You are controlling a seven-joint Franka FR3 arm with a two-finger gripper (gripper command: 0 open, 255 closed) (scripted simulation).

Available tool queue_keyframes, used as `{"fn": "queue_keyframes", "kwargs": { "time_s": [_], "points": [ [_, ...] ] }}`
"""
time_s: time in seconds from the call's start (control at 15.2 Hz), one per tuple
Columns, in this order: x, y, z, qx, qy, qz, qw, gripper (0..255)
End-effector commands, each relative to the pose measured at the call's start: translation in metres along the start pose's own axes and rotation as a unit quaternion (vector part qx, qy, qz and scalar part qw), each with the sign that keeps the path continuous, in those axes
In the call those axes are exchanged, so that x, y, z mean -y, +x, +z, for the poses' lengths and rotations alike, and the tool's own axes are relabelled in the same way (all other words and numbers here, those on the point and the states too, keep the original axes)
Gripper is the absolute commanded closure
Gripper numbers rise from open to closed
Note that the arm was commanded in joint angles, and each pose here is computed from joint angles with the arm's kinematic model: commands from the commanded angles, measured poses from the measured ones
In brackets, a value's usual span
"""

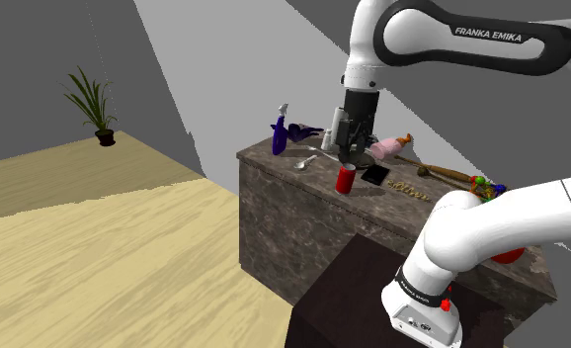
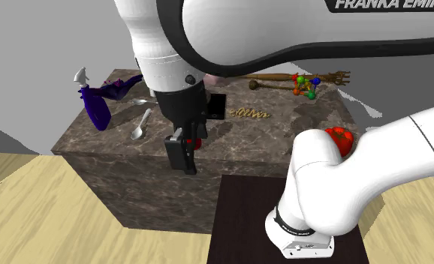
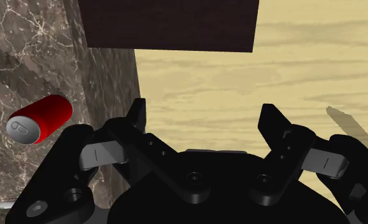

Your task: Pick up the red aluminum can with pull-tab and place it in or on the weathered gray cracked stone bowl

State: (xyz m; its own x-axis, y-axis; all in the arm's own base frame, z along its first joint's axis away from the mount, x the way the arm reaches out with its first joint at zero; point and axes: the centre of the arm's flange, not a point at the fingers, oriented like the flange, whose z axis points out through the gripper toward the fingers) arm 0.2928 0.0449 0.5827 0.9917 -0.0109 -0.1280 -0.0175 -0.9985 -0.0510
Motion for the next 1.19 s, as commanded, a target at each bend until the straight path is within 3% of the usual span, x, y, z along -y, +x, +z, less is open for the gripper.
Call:
{"fn": "queue_keyframes", "kwargs": {
  "time_s": [0.0,1.12],
  "points": [
    [0.0,0.0,0.0,0.0,0.0,0.0,1.0,0],
    [-0.178,0.06,0.105,-0.044,-0.022,-0.048,0.9976,0]
  ]
}}
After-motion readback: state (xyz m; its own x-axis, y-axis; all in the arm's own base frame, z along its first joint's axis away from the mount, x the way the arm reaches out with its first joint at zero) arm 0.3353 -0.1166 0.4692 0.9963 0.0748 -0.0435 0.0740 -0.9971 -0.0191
